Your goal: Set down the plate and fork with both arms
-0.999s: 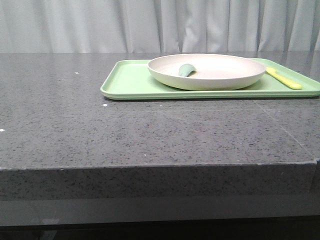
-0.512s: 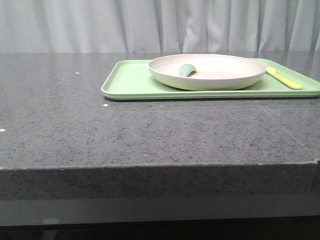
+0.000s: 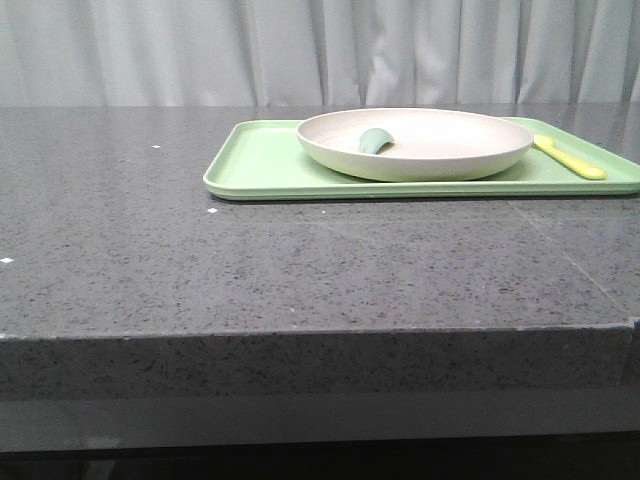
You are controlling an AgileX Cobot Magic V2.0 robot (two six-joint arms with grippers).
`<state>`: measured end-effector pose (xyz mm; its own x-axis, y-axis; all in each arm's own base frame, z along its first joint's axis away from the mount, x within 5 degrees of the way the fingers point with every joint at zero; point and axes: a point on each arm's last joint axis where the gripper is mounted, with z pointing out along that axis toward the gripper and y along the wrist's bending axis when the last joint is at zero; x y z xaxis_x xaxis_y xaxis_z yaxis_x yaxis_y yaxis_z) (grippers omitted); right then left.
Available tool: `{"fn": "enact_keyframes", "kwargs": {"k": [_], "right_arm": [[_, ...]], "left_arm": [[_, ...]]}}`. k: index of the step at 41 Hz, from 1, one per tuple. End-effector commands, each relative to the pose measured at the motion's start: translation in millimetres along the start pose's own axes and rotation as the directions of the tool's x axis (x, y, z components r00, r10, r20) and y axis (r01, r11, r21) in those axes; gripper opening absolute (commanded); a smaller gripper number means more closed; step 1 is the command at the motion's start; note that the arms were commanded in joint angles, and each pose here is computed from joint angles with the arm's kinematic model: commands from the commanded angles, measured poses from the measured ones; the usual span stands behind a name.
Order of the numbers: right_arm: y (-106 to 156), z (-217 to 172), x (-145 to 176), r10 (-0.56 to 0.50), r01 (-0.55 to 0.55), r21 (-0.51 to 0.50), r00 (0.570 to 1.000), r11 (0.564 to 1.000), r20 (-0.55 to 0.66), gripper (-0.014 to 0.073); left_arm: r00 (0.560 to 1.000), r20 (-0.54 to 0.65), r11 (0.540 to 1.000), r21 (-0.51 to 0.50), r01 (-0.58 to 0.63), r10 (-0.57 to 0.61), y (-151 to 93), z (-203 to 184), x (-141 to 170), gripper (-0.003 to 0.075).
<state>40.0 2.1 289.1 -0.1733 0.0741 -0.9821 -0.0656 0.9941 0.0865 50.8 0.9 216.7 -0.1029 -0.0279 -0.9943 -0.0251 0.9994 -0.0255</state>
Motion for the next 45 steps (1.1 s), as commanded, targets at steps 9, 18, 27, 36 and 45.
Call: {"fn": "enact_keyframes", "kwargs": {"k": [9,18,27,36,45], "right_arm": [[1.3,-2.5,-15.8,-0.010,0.010,-0.003,0.995,1.000,0.103,-0.0116],[1.3,-2.5,-15.8,-0.010,0.010,-0.003,0.995,1.000,0.103,-0.0116],[1.3,-2.5,-15.8,-0.010,0.010,-0.003,0.995,1.000,0.103,-0.0116],[1.3,-2.5,-15.8,-0.010,0.010,-0.003,0.995,1.000,0.103,-0.0116],[1.3,-2.5,-15.8,-0.010,0.010,-0.003,0.995,1.000,0.103,-0.0116]], "left_arm": [[0.983,0.178,0.999,0.004,0.036,-0.036,0.8,4.4,7.6,-0.0018],[0.986,0.164,0.999,0.004,0.039,-0.039,0.8,4.7,8.4,-0.0018],[0.986,0.164,0.999,0.004,0.039,-0.039,0.8,4.7,8.4,-0.0018],[0.986,0.164,0.999,0.004,0.039,-0.039,0.8,4.7,8.4,-0.0018],[0.986,0.164,0.999,0.004,0.039,-0.039,0.8,4.7,8.4,-0.0018]]}}
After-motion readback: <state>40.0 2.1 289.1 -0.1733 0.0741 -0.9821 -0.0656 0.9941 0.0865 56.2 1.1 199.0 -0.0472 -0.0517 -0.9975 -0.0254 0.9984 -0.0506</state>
